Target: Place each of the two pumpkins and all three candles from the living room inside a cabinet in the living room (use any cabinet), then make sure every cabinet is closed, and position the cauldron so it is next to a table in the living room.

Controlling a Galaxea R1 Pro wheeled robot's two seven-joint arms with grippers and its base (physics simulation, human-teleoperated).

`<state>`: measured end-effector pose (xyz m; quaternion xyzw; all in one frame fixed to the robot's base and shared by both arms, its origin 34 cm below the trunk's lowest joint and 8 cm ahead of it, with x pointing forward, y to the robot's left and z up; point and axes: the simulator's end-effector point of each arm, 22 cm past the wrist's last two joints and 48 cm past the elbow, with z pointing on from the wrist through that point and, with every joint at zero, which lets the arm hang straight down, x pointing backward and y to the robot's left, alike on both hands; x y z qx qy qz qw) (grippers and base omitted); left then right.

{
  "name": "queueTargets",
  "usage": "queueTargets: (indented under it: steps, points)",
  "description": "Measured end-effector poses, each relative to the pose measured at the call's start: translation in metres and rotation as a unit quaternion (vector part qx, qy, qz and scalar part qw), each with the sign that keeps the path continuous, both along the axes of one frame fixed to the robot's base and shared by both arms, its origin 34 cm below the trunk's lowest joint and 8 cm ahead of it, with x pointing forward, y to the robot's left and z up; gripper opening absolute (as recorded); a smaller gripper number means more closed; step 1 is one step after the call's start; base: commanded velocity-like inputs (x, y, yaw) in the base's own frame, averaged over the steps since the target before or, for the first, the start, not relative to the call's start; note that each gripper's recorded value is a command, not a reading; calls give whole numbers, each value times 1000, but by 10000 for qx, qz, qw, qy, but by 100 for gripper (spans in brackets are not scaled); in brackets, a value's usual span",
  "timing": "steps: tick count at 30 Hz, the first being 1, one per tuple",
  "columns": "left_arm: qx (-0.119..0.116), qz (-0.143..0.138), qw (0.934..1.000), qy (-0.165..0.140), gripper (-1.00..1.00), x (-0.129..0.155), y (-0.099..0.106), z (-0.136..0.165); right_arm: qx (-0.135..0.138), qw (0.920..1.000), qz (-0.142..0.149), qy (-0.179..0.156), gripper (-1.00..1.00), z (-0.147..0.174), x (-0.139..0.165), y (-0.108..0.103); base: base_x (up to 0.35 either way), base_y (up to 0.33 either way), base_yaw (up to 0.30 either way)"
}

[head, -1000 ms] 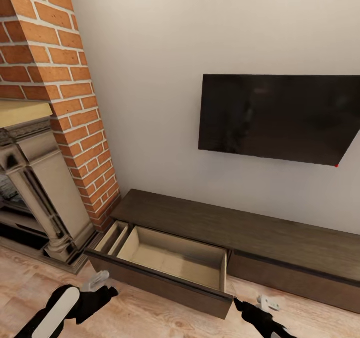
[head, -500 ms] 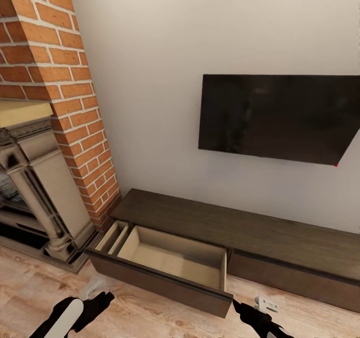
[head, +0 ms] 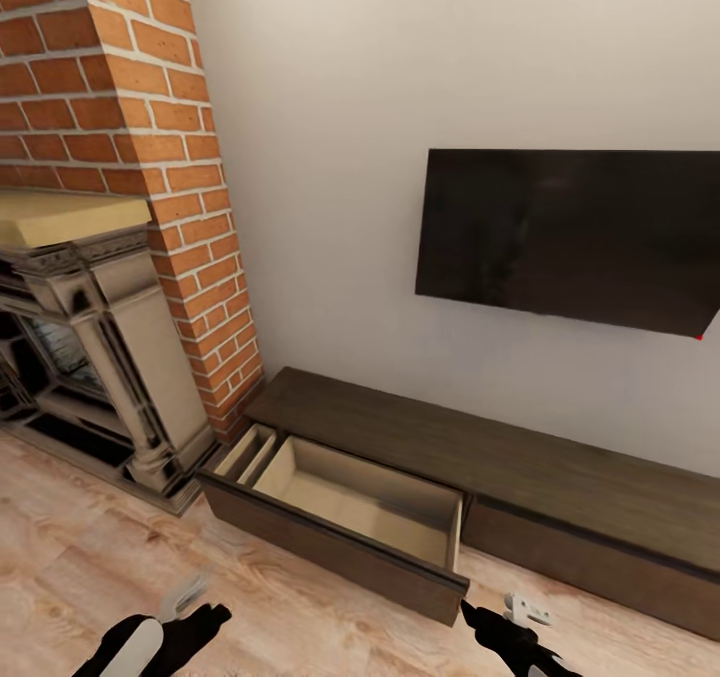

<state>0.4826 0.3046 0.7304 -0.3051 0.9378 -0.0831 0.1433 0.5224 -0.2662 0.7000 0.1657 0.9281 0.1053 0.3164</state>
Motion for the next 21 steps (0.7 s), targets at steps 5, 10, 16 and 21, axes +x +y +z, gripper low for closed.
queueTargets:
  steps: [5, 10, 16, 21]
  points:
    - [12, -88, 9999, 78, 100, -6, -5, -5, 13, 10000, 16, -6, 100, 0, 0, 3, -5, -6, 290]
    - [6, -131, 9999, 101, 100, -8, -9, -6, -22, 9997, 249, 4, 100, -1, -1, 17, -1, -1, 290]
    - [26, -115, 9999, 80, 100, -8, -9, -7, -29, 9988, 486, 7, 100, -1, -3, 34, 0, 0, 290]
    - [40, -79, 9999, 51, 100, -7, -8, -7, -30, 9987, 500, 5, 100, -1, -3, 35, 0, 0, 290]
